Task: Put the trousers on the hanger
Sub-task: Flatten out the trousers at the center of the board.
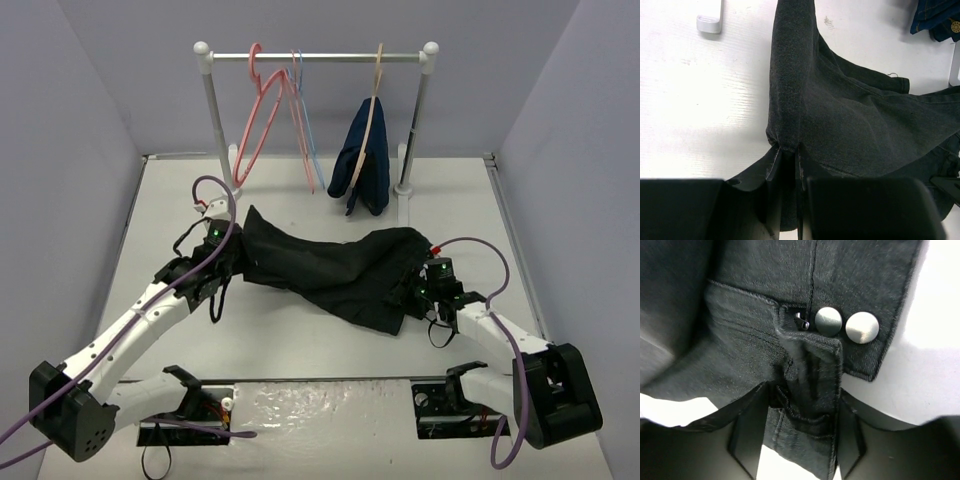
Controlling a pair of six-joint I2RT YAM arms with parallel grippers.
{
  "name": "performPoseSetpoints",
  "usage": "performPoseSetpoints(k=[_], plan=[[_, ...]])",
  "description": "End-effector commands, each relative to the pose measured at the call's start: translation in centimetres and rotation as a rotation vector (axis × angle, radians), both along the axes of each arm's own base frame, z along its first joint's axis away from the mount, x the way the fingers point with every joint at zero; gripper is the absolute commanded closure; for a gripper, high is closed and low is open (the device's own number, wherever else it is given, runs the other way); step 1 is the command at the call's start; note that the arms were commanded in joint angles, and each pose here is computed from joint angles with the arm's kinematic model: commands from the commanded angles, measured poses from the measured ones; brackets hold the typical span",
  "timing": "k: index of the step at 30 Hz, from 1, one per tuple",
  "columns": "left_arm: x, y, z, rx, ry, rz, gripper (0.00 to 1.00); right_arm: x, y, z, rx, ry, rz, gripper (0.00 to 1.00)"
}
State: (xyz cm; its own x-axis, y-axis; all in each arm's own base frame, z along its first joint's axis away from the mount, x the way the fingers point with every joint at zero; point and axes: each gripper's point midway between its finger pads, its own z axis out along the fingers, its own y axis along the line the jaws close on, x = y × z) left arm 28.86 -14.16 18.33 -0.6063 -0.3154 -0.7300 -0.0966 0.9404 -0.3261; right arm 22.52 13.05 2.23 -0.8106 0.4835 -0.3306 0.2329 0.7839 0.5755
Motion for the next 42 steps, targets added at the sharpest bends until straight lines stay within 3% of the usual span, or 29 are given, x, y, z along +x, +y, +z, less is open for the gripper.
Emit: performPoseSetpoints(k=[1, 3, 9, 12, 16, 19, 23, 26, 29, 31, 34, 39, 42], plan=[[0.6, 0.1, 2.8, -0.016, -0.086, 0.01, 1.0, -0.6, 0.5, 0.3, -0.004, 0.009, 0.061, 0.78], [0.4, 1.0, 4.7, 0.028, -0.108, 0.018, 1.0, 0.3, -0.9, 1.8, -0.121, -0.006, 0.062, 0.99], [-0.9, 7.2, 13.7, 0.327, -0.209, 0.084, 1.0, 6.6, -6.2, 15.3, -0.48, -0.204, -0.01, 1.0], [-1.6, 8.9, 19.4, 0.419, -0.28, 0.076, 1.0, 8.4, -6.9, 21.7, -0.529, -0.298, -0.035, 1.0], [-2.5, 8.1, 23.5, 0.408, -0.361, -0.012, 1.0, 9.4, -6.8, 25.7, -0.526, -0.366, -0.046, 1.0], [-3.1, 5.9, 21.7, 0.327, -0.341, -0.088, 0.75, 9.1, -8.0, 24.5, -0.576, -0.338, -0.083, 1.0], [-4.2, 5.4, 14.8, 0.234, -0.215, -0.039, 0.28, 7.7, -10.2, 20.3, -0.647, -0.246, -0.133, 1.0], [-5.1, 6.0, 9.7, 0.247, -0.11, -0.001, 0.13, 5.9, -12.2, 15.6, -0.687, -0.138, -0.191, 1.0], [-5.4, 6.9, 7.2, 0.286, -0.045, 0.044, 0.12, 5.2, -13.2, 13.1, -0.688, -0.078, -0.229, 0.94], [-5.2, 6.8, 6.0, 0.27, -0.018, 0.062, 0.12, 5.2, -13.8, 12.7, -0.7, -0.062, -0.262, 0.71], [-5.0, 6.7, 3.2, 0.247, 0.046, 0.085, 0.12, 6.0, -13.2, 14.3, -0.676, -0.104, -0.252, 0.51], [-4.2, 7.2, -0.4, 0.16, 0.125, 0.172, 0.12, 7.0, -10.3, 18.3, -0.571, -0.262, -0.153, 0.38], [-3.6, 8.1, -2.3, 0.099, 0.169, 0.232, 0.12, 7.0, -7.2, 18.5, -0.459, -0.32, -0.042, 0.37]])
